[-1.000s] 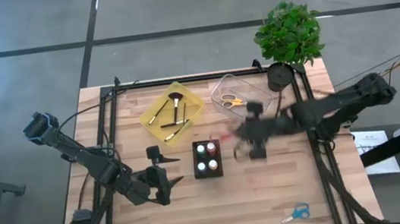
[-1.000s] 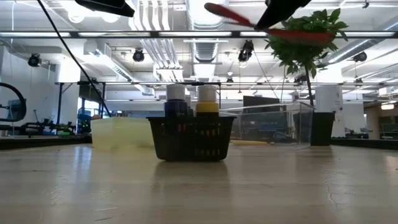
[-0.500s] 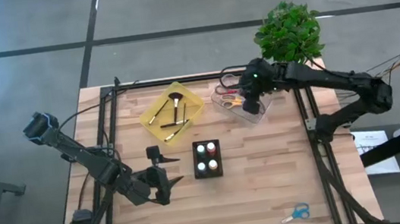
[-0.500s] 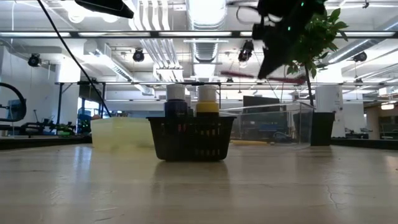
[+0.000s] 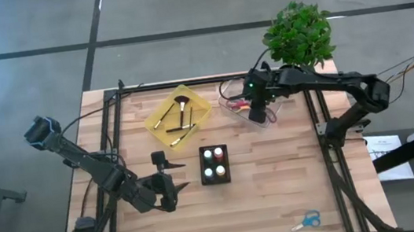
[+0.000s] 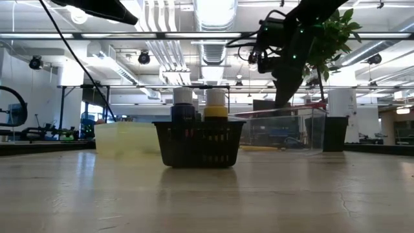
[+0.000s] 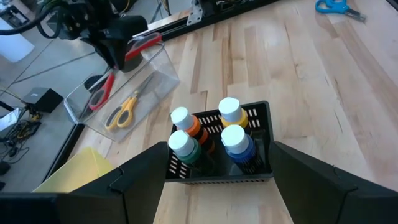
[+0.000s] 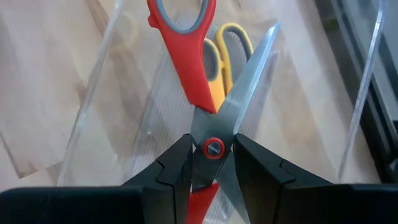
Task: Pick & Place Paint Supplies
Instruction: Put the red scissors into the transparent bin, then put the blue scissors into the transparent bin
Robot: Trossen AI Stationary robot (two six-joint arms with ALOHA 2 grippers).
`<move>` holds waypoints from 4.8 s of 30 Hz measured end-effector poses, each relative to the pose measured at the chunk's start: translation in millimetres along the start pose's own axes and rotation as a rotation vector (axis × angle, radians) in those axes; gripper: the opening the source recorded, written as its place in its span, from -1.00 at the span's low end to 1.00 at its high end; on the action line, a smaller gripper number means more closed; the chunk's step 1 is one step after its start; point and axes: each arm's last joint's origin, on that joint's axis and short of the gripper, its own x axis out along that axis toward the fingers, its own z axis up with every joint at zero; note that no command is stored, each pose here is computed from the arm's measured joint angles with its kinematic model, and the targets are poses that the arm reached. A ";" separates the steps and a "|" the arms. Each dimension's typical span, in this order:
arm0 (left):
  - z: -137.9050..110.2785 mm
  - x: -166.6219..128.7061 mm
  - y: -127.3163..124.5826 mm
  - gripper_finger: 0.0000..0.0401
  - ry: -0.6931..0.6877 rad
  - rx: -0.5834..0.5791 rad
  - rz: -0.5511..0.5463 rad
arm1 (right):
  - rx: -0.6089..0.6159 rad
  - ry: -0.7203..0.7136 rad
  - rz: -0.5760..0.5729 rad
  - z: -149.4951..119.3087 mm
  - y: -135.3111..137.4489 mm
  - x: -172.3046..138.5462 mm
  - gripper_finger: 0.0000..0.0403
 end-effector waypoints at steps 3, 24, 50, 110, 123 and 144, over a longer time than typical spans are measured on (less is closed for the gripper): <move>0.2 0.0 0.0 0.43 -0.002 -0.006 0.000 | 0.008 0.009 -0.020 0.2 -0.9 -0.4 -0.47; 1.9 0.0 -0.2 0.43 -0.016 -0.015 -0.002 | 0.094 0.039 0.005 9.7 -23.2 -13.7 -0.40; 2.3 0.0 -0.3 0.43 -0.019 0.011 -0.002 | 0.004 0.055 0.344 -25.2 69.9 -86.4 0.35; 5.8 7.7 -12.2 0.43 -0.049 -0.055 -0.092 | -0.392 0.294 0.244 -239.6 377.1 -45.2 0.22; 6.2 7.7 -12.3 0.43 -0.052 -0.057 -0.092 | -0.451 0.289 0.249 -239.3 375.6 -43.1 -0.72; 6.2 7.7 -12.3 0.43 -0.052 -0.057 -0.092 | -0.470 0.325 0.229 -235.5 373.1 -50.9 -0.91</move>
